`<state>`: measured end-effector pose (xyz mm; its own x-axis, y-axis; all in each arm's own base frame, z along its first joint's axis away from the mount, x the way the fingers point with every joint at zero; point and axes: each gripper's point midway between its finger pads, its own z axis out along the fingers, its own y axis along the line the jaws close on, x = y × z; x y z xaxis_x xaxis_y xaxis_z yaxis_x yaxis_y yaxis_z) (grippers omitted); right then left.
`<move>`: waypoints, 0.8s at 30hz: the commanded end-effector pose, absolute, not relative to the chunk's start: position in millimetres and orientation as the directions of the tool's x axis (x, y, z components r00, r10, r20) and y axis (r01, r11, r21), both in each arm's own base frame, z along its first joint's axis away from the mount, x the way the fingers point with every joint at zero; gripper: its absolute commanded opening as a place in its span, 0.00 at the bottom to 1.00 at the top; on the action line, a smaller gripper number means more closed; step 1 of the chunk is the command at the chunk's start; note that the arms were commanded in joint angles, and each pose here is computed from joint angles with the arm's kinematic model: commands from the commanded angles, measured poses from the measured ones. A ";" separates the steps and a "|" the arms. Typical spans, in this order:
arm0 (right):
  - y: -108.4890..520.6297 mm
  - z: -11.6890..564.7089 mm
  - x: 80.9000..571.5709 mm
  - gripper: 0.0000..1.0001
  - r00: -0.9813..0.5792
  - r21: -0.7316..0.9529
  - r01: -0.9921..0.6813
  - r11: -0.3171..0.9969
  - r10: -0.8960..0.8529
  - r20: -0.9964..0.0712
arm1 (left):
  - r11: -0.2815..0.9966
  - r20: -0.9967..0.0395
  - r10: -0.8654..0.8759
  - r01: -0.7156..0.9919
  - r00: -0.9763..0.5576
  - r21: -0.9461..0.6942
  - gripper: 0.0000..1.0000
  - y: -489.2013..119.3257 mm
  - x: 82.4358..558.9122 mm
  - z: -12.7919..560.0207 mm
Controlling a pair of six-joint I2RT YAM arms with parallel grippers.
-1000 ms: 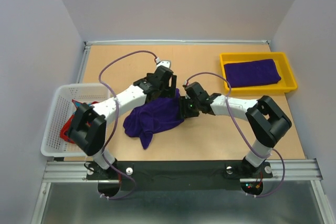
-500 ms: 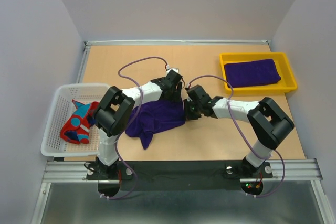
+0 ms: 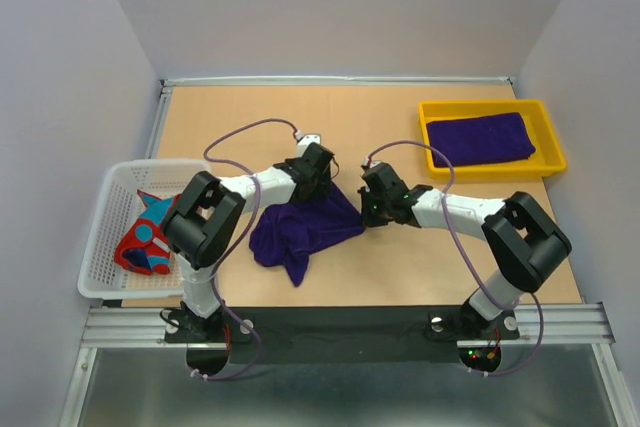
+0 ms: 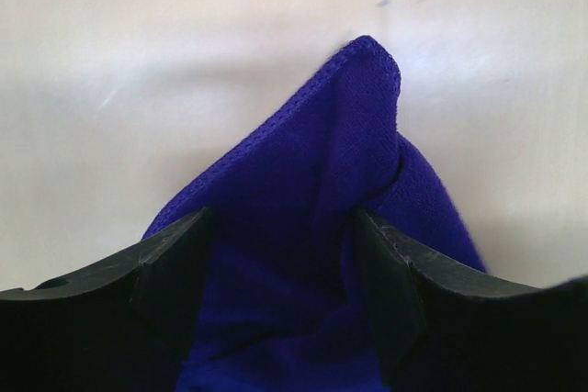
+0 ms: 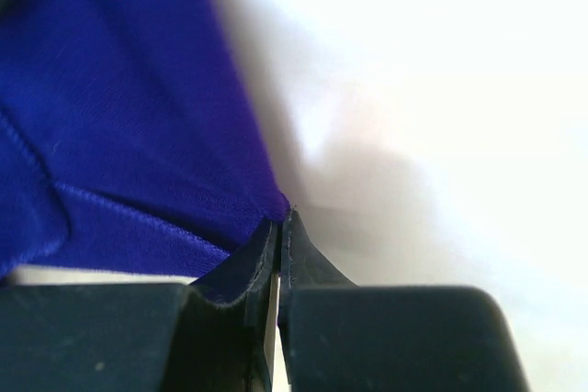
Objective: Fold and stack the towels
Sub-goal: Flatten out the crumpled towel
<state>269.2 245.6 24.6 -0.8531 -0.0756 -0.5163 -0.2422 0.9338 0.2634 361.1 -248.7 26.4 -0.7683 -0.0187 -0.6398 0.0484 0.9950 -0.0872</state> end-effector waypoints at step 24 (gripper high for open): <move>217.6 101.7 289.3 0.01 -0.727 0.127 -0.383 0.915 -0.214 -0.652 | 0.864 -0.382 -0.378 -0.172 -0.844 -0.474 0.50 -178.4 172.2 16.5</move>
